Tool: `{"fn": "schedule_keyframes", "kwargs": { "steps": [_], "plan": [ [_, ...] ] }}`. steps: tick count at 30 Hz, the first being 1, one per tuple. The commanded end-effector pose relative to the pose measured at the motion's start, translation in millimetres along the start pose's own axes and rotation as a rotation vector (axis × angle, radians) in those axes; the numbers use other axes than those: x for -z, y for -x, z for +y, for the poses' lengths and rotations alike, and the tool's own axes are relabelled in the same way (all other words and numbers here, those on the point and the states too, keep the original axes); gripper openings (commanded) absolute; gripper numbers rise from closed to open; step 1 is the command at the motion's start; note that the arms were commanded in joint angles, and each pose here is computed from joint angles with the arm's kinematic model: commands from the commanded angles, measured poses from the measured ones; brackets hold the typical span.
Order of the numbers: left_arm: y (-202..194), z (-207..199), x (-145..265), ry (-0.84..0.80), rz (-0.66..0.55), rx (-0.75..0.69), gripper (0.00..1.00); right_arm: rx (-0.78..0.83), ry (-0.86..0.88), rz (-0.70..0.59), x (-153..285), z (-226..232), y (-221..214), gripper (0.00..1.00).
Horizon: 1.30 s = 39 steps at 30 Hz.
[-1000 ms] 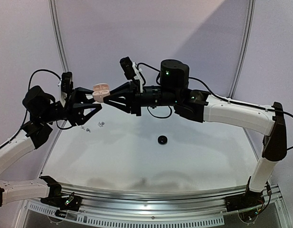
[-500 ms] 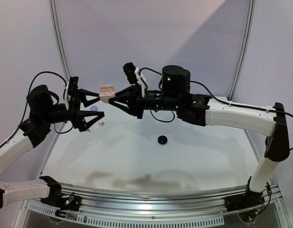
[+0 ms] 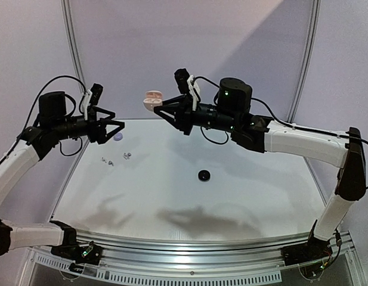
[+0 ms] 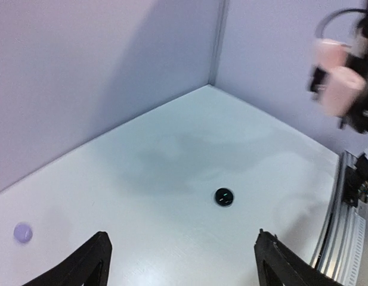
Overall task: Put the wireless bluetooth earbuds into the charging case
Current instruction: Pick up the left earbud from the corner of the board.
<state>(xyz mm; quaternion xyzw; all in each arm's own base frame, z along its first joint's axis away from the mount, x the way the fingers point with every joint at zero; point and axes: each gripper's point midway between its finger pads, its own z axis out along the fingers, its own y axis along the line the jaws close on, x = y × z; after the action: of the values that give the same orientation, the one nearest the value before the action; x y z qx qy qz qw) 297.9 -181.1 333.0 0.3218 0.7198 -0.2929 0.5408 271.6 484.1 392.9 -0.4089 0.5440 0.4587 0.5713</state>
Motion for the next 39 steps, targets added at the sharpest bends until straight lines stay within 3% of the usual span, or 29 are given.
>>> {"fn": "schedule_keyframes", "kwargs": {
  "steps": [1, 3, 6, 11, 17, 29, 36, 39],
  "plan": [
    [-54.7, 97.3, 4.7, 0.353, 0.233, 0.271, 0.82, 0.059, -0.031, -0.025, 6.6, -11.9, 8.0, 0.00],
    [-72.5, 146.3, 20.9, 0.550, 0.297, 0.371, 0.79, 0.061, -0.030, -0.020, 4.7, -17.2, 5.8, 0.00],
    [-104.8, 194.5, 41.0, 0.719, 0.393, 0.524, 0.76, 0.055, -0.031, -0.003, 0.6, -27.0, -0.2, 0.00],
    [-161.9, 243.7, 41.4, 0.825, 0.555, 0.756, 0.72, 0.045, -0.027, 0.023, -7.2, -38.4, -9.2, 0.00],
    [-216.8, 279.2, 23.5, 0.910, 0.637, 0.833, 0.75, 0.050, -0.036, 0.051, -12.5, -46.1, -22.0, 0.00],
    [-272.3, 287.1, -12.6, 0.913, 0.744, 0.825, 0.76, -0.035, -0.053, 0.087, -13.6, -49.5, -36.0, 0.00],
    [-296.0, 287.0, -12.9, 0.943, 0.796, 0.848, 0.55, -0.045, -0.056, 0.110, -11.0, -48.8, -38.9, 0.00],
    [-298.5, 283.4, -17.5, 0.932, 0.804, 0.836, 0.51, -0.047, -0.059, 0.112, -10.1, -49.6, -39.6, 0.00]
  ]
}}
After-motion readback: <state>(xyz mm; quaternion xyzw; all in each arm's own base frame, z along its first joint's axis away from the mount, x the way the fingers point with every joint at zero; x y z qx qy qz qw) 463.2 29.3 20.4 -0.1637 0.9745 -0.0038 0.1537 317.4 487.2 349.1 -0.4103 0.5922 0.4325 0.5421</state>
